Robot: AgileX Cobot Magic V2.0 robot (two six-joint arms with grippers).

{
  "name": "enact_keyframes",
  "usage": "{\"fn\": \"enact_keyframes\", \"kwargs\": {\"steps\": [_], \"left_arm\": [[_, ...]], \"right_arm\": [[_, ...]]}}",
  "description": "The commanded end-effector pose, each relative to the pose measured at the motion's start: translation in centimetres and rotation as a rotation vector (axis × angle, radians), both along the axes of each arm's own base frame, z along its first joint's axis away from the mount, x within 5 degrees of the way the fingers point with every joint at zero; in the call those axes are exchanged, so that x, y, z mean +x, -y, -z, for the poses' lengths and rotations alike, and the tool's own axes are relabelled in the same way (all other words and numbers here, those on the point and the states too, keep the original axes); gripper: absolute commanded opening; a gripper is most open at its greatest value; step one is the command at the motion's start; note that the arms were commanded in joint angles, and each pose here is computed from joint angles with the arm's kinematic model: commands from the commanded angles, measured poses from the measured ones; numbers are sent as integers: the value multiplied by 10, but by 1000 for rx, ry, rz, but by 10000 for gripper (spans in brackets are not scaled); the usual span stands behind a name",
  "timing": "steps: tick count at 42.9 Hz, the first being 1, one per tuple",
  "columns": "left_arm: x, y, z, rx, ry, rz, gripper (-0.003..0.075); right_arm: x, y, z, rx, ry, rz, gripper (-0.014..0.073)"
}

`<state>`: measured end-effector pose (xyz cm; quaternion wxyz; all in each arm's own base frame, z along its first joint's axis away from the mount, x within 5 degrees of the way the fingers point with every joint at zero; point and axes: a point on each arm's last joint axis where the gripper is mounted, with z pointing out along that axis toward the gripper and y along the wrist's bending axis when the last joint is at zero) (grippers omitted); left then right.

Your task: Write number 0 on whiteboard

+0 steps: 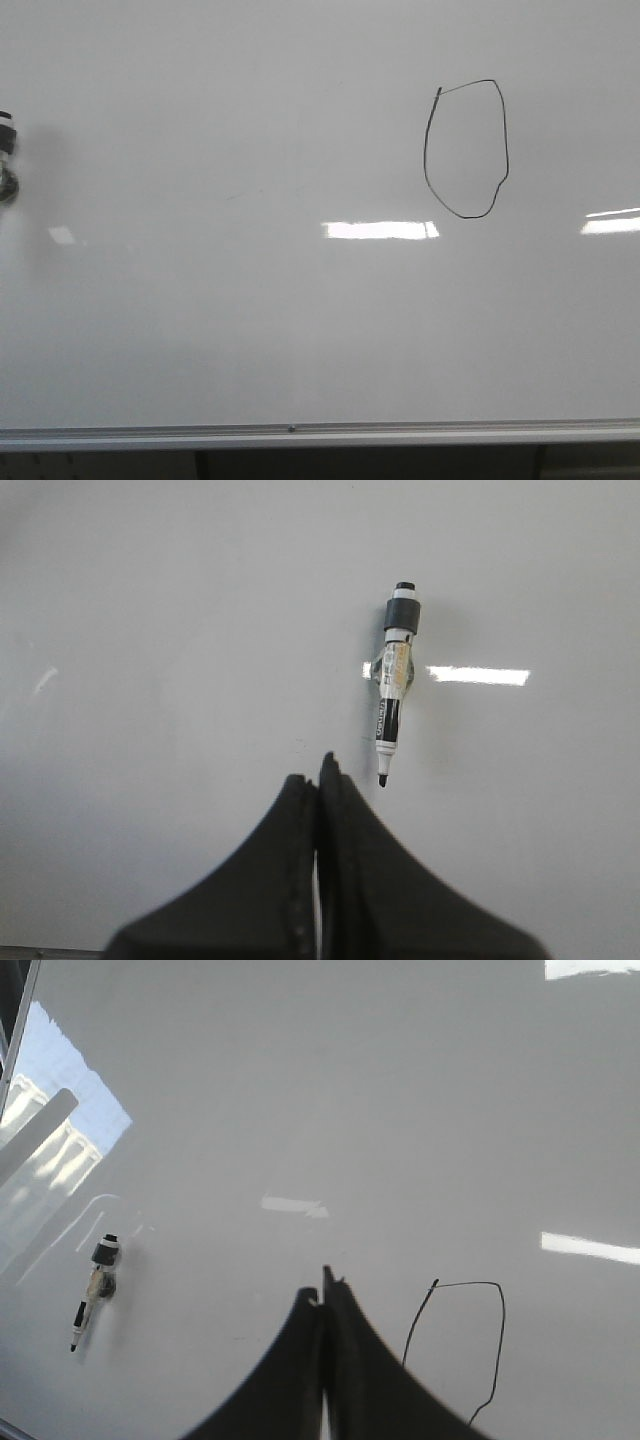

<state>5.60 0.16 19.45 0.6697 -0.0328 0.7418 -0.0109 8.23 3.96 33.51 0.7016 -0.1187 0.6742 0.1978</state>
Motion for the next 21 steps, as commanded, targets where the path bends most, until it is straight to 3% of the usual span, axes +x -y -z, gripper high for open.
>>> {"fn": "enact_keyframes", "kwargs": {"steps": [1,14,21], "left_arm": [[0,0,-1,-19,83,0,-20],[0,0,-1,-19,83,0,-20],[0,0,-1,-19,83,0,-20]], "right_arm": [[1,3,-10,26,30,34,-69],[1,5,-8,23,31,51,-69],[-3,7,-7,-82,80,74,-69]]}}
